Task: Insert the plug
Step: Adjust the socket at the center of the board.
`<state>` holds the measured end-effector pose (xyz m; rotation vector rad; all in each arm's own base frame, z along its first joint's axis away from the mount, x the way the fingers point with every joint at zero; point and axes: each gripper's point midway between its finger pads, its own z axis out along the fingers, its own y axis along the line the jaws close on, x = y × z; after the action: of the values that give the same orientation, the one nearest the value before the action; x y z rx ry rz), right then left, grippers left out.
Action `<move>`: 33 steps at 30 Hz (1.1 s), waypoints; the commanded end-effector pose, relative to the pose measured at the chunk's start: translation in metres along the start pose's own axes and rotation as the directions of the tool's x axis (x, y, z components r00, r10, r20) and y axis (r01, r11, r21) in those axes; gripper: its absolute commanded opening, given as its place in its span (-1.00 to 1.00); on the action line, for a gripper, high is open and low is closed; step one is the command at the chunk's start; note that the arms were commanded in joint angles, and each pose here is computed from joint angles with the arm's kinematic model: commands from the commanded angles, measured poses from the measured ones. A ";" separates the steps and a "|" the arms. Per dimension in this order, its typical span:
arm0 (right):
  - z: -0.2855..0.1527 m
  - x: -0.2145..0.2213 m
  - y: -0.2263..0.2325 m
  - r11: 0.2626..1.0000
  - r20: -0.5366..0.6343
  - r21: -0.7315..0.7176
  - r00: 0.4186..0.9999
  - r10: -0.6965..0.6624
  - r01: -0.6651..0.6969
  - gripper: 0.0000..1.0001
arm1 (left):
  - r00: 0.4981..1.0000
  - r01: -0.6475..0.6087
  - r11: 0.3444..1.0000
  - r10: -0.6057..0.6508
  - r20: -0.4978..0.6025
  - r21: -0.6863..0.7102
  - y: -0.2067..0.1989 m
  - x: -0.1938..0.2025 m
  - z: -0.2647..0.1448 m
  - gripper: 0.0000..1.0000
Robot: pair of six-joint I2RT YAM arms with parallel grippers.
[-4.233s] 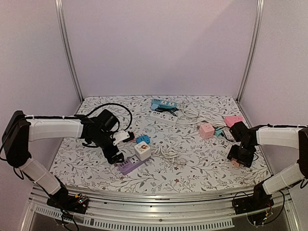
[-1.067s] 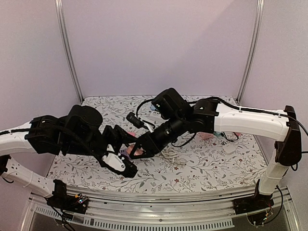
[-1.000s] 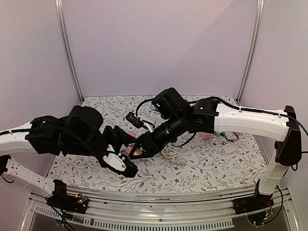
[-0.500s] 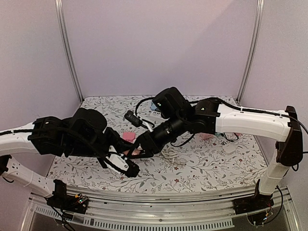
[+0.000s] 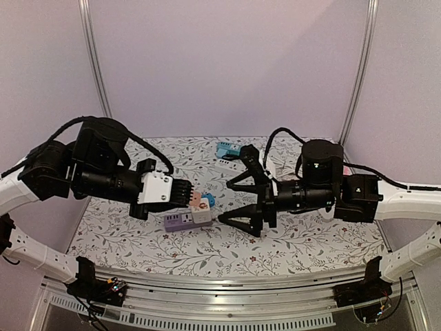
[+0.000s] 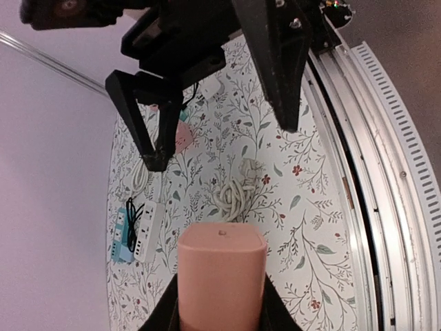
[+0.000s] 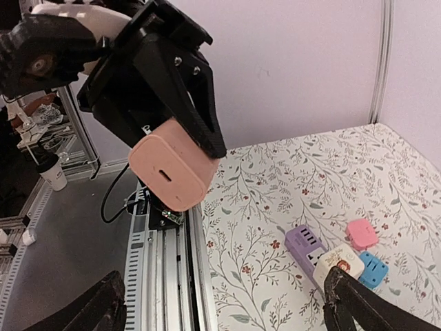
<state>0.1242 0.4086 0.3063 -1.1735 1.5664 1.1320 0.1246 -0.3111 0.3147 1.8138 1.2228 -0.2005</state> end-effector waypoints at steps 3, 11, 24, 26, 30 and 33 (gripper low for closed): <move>0.005 -0.064 0.012 0.972 0.255 0.015 0.939 -0.230 0.234 0.97 | 0.962 0.242 0.959 -0.257 0.092 0.149 -0.013 -0.026 -0.012 -1.00; 0.028 -0.057 0.050 0.921 0.251 -0.102 0.906 -0.341 0.375 0.88 | 0.951 0.278 0.953 -0.291 0.109 0.118 -0.002 -0.031 -0.012 -1.00; 0.045 -0.053 0.033 0.940 0.184 -0.018 0.925 -0.332 0.341 -0.17 | 0.940 0.303 0.946 -0.317 0.127 0.116 0.001 -0.036 -0.013 -1.00; 0.046 -0.053 0.030 0.941 0.172 -0.008 0.927 -0.333 0.339 -0.32 | 0.939 0.304 0.945 -0.318 0.127 0.118 0.001 -0.036 -0.013 -1.00; 0.049 -0.047 0.025 0.944 0.130 0.008 0.936 -0.328 0.330 -0.84 | 0.939 0.302 0.946 -0.316 0.133 0.117 0.002 -0.037 -0.015 -1.00; 0.048 -0.047 0.021 0.954 0.105 0.026 0.948 -0.301 0.300 -1.00 | 0.944 0.302 0.948 -0.313 0.109 0.103 0.001 -0.030 -0.012 -0.82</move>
<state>0.1000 0.4657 0.3517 -1.3283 1.1122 1.0057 0.1020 -0.3194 0.3321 1.6569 1.4598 -0.5652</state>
